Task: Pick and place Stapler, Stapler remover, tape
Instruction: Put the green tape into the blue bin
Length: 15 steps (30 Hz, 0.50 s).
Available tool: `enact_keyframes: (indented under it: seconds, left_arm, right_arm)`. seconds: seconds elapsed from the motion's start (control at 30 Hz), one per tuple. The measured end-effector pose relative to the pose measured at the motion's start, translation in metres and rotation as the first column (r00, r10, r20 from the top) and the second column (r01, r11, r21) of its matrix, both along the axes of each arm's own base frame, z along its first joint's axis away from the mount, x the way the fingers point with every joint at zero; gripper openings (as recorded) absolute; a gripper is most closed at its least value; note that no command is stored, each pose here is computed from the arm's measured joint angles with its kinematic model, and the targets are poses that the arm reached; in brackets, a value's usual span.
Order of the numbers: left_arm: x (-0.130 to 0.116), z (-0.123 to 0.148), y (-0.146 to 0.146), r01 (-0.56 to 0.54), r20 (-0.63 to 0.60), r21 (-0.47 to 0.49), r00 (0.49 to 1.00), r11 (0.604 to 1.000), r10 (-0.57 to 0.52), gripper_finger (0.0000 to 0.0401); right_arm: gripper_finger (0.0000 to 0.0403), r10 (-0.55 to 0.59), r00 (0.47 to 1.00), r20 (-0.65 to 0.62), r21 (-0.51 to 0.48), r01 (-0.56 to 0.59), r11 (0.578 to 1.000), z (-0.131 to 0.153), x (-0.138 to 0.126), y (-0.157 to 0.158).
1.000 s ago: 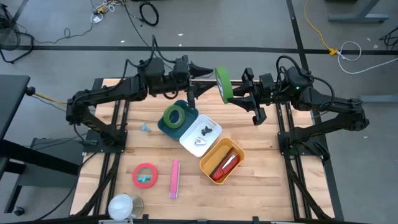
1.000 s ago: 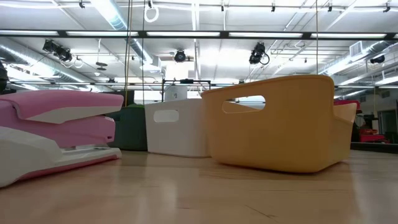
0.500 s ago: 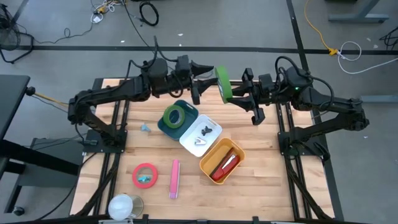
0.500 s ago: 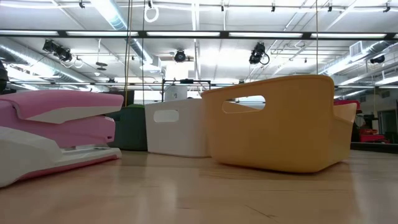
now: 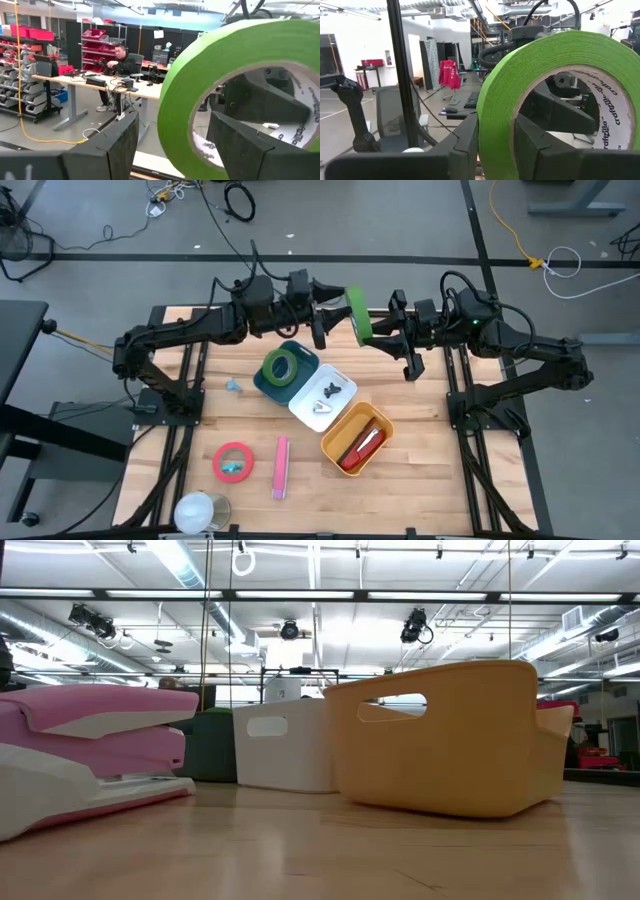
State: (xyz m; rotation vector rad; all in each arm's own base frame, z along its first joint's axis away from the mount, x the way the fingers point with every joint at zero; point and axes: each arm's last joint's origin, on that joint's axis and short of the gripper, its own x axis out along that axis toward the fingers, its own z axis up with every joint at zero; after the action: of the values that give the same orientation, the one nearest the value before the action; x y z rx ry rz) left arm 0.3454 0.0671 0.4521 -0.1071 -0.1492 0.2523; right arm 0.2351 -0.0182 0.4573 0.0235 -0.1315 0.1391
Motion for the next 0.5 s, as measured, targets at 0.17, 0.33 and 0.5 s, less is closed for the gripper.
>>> enact_keyframes:
  seconds: [0.17, 0.33, 0.5]
  left_arm:
    - [-0.0003, 0.0014, 0.0, 0.0, 0.015, 0.0, 1.0, 1.0, 0.0, 0.0247]
    - [-0.0003, 0.0012, -0.0001, 0.001, 0.013, -0.002, 1.0, 1.0, -0.001, 0.0231]
    - [-0.0003, 0.0012, -0.0001, 0.001, 0.013, -0.002, 1.0, 1.0, -0.001, 0.0185]
  right_arm:
    - [0.0089, 0.0, 1.0, -0.015, -0.002, 0.0, 1.0, -0.0015, 0.0003, 0.0]
    - [0.0089, 0.0, 1.0, -0.02, -0.001, 0.0, 1.0, -0.0021, 0.0004, 0.0]
    - [0.0089, 0.0, 1.0, -0.02, -0.001, 0.0, 1.0, -0.0021, 0.0004, 0.0]
